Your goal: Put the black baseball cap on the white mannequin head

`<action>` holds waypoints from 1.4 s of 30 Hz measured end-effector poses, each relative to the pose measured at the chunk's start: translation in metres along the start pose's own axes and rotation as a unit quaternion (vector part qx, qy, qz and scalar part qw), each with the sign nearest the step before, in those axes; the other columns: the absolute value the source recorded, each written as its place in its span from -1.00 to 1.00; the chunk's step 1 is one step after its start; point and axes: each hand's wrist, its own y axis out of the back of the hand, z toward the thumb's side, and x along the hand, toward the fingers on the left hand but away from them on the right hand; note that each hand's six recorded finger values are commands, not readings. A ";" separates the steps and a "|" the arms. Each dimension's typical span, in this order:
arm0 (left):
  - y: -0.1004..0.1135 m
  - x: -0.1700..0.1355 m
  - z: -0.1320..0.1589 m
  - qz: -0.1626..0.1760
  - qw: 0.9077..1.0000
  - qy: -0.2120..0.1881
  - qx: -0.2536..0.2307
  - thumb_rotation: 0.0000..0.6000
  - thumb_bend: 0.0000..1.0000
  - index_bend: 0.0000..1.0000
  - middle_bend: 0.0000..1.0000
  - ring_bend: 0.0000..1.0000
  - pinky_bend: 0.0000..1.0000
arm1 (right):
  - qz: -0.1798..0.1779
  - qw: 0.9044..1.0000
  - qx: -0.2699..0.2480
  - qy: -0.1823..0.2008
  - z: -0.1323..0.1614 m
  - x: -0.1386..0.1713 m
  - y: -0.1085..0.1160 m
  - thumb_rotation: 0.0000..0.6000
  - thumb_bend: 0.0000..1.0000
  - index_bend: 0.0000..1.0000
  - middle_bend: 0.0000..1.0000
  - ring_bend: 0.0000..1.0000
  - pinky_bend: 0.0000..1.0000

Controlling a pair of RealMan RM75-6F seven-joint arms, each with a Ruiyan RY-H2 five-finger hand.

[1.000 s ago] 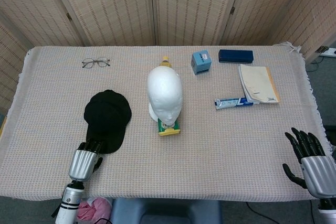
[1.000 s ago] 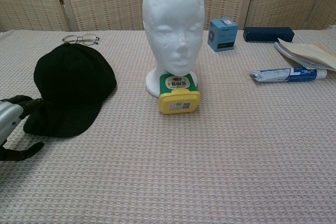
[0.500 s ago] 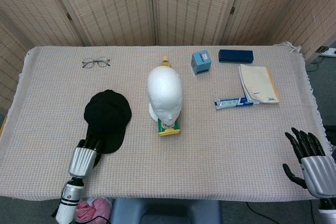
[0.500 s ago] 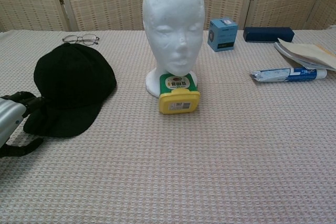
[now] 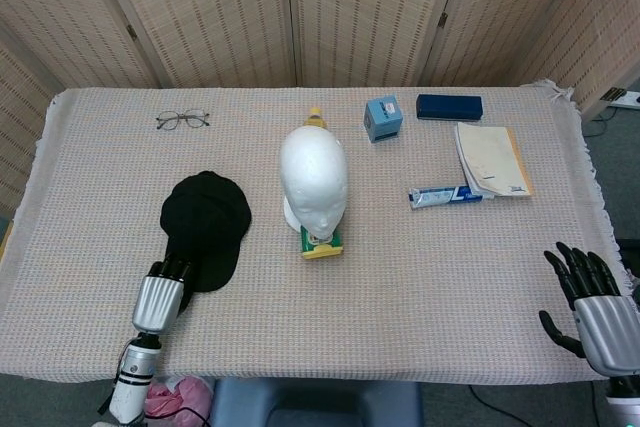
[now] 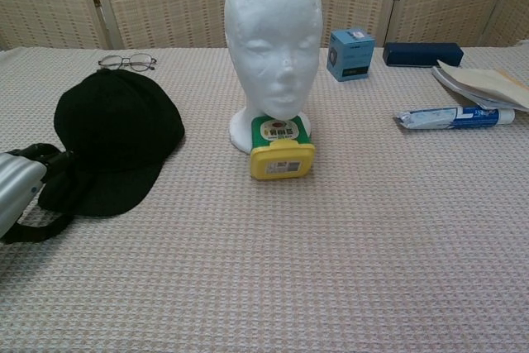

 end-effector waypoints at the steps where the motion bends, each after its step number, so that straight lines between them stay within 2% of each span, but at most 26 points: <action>1: 0.000 0.001 0.000 0.002 1.000 0.000 -0.001 1.00 -0.39 -0.43 -0.18 -0.48 -0.12 | 0.000 1.000 0.000 0.000 0.000 0.000 0.000 1.00 -0.41 -1.00 -1.00 -1.00 -1.00; 6: -0.002 0.005 0.000 0.008 1.000 0.001 -0.004 1.00 -0.39 -0.38 -0.15 -0.48 -0.12 | 0.002 1.000 0.001 -0.003 -0.001 -0.001 -0.001 1.00 -0.41 -1.00 -1.00 -1.00 -1.00; 9: -0.001 0.007 -0.001 0.015 1.000 0.001 -0.009 1.00 -0.39 -0.29 -0.07 -0.46 -0.12 | 0.003 1.000 0.002 -0.004 -0.001 -0.003 -0.002 1.00 -0.41 -1.00 -1.00 -1.00 -1.00; 12: 0.000 0.009 -0.001 0.026 1.000 0.000 -0.015 1.00 -0.39 -0.16 0.09 -0.33 -0.09 | 0.005 1.000 0.003 -0.005 -0.001 -0.004 -0.002 1.00 -0.41 -1.00 -1.00 -1.00 -1.00; 14: 0.004 0.010 -0.001 0.039 0.999 0.001 -0.022 1.00 -0.38 -0.01 0.25 -0.20 0.04 | 0.005 1.000 0.003 -0.005 -0.001 -0.004 -0.003 1.00 -0.41 -1.00 -1.00 -1.00 -1.00; 17: 0.009 0.013 -0.001 0.057 0.998 0.001 -0.030 1.00 -0.36 0.12 0.37 -0.10 0.13 | 0.005 1.000 0.003 -0.005 -0.001 -0.004 -0.003 1.00 -0.41 -1.00 -1.00 -1.00 -1.00; 27: 0.017 0.028 -0.014 0.080 0.997 0.005 -0.008 1.00 -0.27 0.17 0.38 -0.09 0.14 | 0.007 1.000 0.004 -0.003 0.000 -0.003 -0.004 1.00 -0.41 -1.00 -1.00 -1.00 -1.00; 32: 0.025 0.032 -0.022 0.096 0.995 0.005 0.006 1.00 -0.16 0.22 0.42 -0.06 0.16 | 0.006 1.000 0.004 -0.003 0.001 -0.003 -0.004 1.00 -0.41 -1.00 -1.00 -1.00 -1.00; 42: 0.065 0.042 -0.047 0.177 0.982 0.019 0.068 1.00 -0.06 0.30 0.53 0.02 0.24 | 0.007 1.000 0.004 0.000 0.003 -0.001 -0.004 1.00 -0.41 -1.00 -1.00 -1.00 -1.00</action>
